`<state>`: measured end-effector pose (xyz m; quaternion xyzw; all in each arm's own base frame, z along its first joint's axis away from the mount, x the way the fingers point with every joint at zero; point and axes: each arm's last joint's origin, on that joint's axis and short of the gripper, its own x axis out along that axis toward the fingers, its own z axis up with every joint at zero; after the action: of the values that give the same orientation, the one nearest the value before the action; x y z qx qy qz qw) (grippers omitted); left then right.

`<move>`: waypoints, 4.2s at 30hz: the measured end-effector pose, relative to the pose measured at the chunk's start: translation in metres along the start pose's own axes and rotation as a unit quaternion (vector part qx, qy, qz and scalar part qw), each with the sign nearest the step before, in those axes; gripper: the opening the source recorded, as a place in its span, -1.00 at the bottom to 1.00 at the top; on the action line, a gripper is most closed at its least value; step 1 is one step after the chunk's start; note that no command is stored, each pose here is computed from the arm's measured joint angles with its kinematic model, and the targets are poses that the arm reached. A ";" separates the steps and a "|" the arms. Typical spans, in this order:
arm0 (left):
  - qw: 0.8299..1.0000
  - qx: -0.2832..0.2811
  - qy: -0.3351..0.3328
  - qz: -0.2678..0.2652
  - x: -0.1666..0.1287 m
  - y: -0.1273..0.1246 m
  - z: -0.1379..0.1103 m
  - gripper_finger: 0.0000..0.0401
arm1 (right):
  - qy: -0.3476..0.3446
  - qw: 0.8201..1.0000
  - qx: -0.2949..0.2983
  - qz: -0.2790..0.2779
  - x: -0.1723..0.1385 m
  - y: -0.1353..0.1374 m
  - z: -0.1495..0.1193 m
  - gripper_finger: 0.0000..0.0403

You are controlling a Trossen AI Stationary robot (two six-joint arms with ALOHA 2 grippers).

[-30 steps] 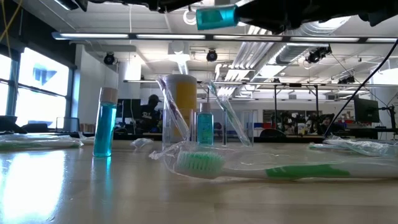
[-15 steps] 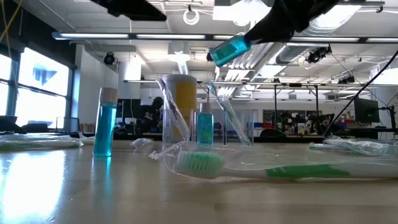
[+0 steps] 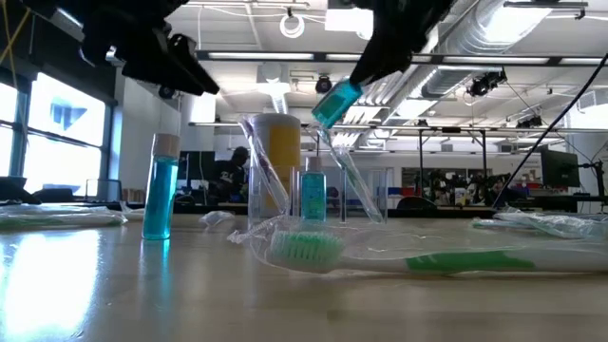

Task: Pick & Place toothbrushing station
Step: Put the top mouthwash into the middle section of the transparent organizer

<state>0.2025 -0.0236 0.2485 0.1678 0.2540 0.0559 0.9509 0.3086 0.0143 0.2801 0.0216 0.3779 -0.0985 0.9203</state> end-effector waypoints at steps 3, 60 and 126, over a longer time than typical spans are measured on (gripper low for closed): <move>0.999 0.002 0.009 0.036 0.002 -0.001 -0.011 0.22 | 0.032 0.999 -0.005 -0.001 0.013 -0.006 0.005 -0.55; 0.998 -0.056 -0.014 0.028 0.007 0.023 -0.043 0.22 | 0.152 0.986 -0.061 0.043 0.080 -0.034 0.005 -0.55; 0.998 -0.057 -0.021 0.029 0.007 0.024 -0.041 0.22 | 0.155 0.986 -0.044 0.043 0.104 -0.042 0.000 -0.30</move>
<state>0.1876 0.0121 0.2198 0.1213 0.2255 0.0941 0.9621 0.3719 -0.0443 0.2089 0.0121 0.5188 -0.0377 0.8540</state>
